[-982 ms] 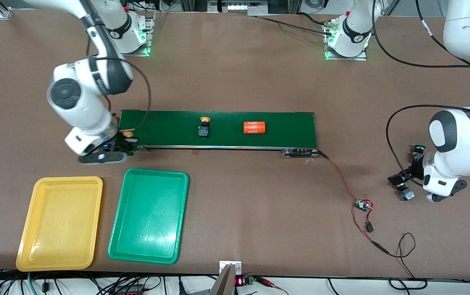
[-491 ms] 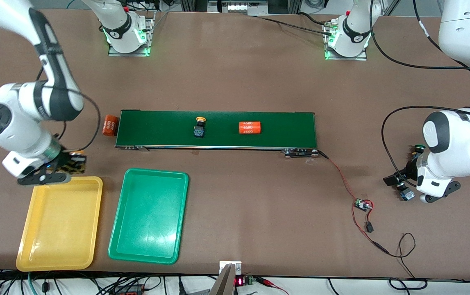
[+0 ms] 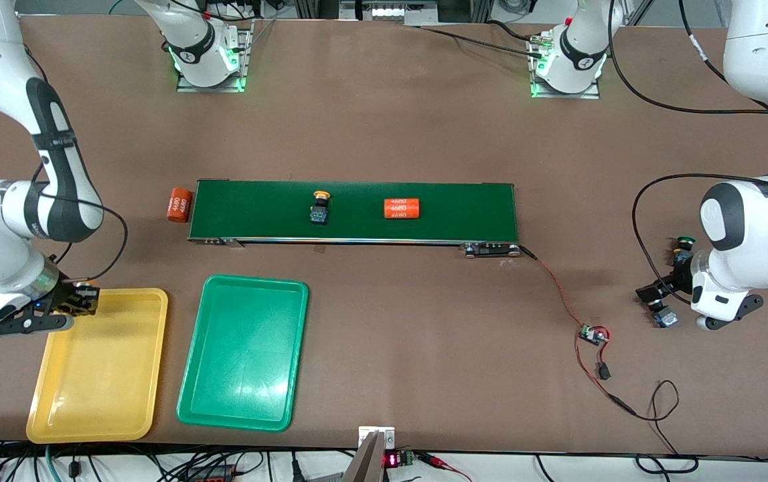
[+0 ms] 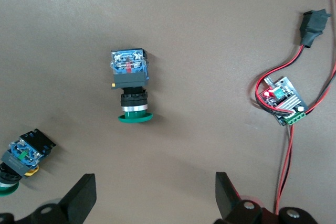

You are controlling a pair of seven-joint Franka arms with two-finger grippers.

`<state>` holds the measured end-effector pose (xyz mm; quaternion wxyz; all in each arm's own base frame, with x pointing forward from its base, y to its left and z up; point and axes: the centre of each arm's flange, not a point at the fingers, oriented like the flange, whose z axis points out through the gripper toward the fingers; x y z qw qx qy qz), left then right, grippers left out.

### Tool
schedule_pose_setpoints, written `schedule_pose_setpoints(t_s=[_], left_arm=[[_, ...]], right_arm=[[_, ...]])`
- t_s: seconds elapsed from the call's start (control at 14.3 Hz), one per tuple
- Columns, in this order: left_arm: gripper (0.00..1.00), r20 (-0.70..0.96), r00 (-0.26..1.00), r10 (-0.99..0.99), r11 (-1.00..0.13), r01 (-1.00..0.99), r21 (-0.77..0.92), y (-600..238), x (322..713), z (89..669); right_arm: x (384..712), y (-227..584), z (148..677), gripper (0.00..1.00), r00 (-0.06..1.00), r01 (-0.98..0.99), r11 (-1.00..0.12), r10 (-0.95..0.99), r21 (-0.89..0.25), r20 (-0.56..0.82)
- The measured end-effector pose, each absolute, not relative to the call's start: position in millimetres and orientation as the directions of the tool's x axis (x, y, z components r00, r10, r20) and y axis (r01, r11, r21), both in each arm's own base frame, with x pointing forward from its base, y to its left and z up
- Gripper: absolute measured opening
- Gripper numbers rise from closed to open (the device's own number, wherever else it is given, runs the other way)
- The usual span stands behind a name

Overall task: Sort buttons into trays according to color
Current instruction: 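Carry the yellow-ringed button to the yellow tray with the right gripper, then release the button in the yellow tray while the left gripper reaches the conveyor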

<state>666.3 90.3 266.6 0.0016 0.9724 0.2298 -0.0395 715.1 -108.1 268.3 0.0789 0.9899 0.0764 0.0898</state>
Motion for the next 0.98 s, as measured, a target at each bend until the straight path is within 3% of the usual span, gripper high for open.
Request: schedule_pose_setpoints(t_s=[0.49, 0.77, 0.98], left_arm=[[0.96, 0.009, 0.905, 0.425, -0.905, 0.425, -0.026, 103, 675, 221], [0.95, 0.161, 0.914, 0.372, -0.921, 0.385, -0.062, 124, 685, 215], [0.93, 0.155, 0.916, 0.370, -0.921, 0.384, -0.068, 127, 683, 201]], right_arm=[[733, -133, 208, 0.33, 0.942, 0.148, -0.973, 0.193, 0.179, 0.273], [736, -132, 192, 0.34, 0.941, 0.153, -0.972, 0.199, 0.179, 0.274], [735, -129, 185, 0.59, 0.943, 0.158, -0.972, 0.201, 0.175, 0.265]])
